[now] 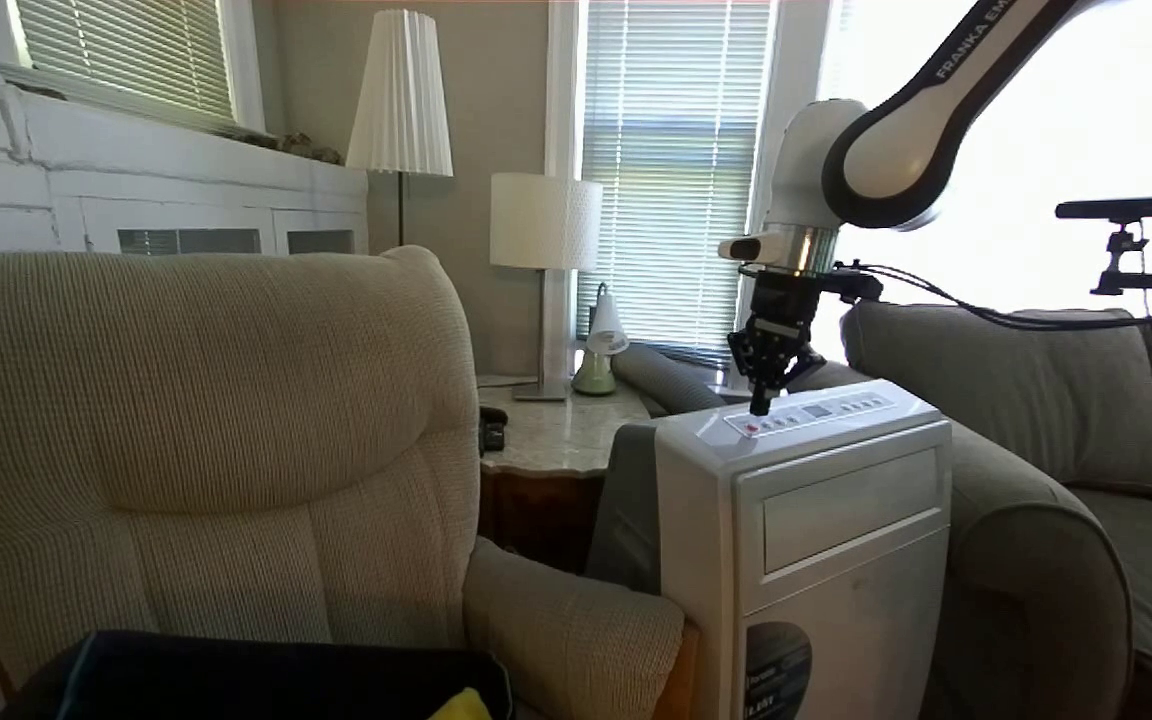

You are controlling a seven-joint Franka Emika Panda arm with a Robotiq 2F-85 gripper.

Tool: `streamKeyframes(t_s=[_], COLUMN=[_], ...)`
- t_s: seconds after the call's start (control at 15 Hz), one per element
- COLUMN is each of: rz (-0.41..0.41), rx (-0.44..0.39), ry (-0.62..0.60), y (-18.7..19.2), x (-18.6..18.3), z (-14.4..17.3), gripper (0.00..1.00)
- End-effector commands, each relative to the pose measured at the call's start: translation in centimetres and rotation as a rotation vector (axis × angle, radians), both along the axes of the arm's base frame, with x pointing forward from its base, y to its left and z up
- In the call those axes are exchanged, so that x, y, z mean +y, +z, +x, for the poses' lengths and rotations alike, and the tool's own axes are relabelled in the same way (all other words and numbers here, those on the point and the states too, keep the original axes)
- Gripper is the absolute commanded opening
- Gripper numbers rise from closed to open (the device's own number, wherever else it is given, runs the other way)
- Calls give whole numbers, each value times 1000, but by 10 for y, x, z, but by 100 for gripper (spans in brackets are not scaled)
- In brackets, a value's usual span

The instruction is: Press the button on the heater

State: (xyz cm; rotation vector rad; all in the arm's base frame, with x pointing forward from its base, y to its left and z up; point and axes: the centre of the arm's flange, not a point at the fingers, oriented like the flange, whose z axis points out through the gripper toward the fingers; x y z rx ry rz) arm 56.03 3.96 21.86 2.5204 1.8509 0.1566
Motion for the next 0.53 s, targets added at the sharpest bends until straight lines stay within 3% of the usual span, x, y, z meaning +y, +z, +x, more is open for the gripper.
streamKeyframes(t_s=[0.0,0.47], rz=[-23,-46], rx=[-2,-4], ry=[0,9], y=[-6,-13], x=[4,5], z=[5,5], gripper=[0,0])
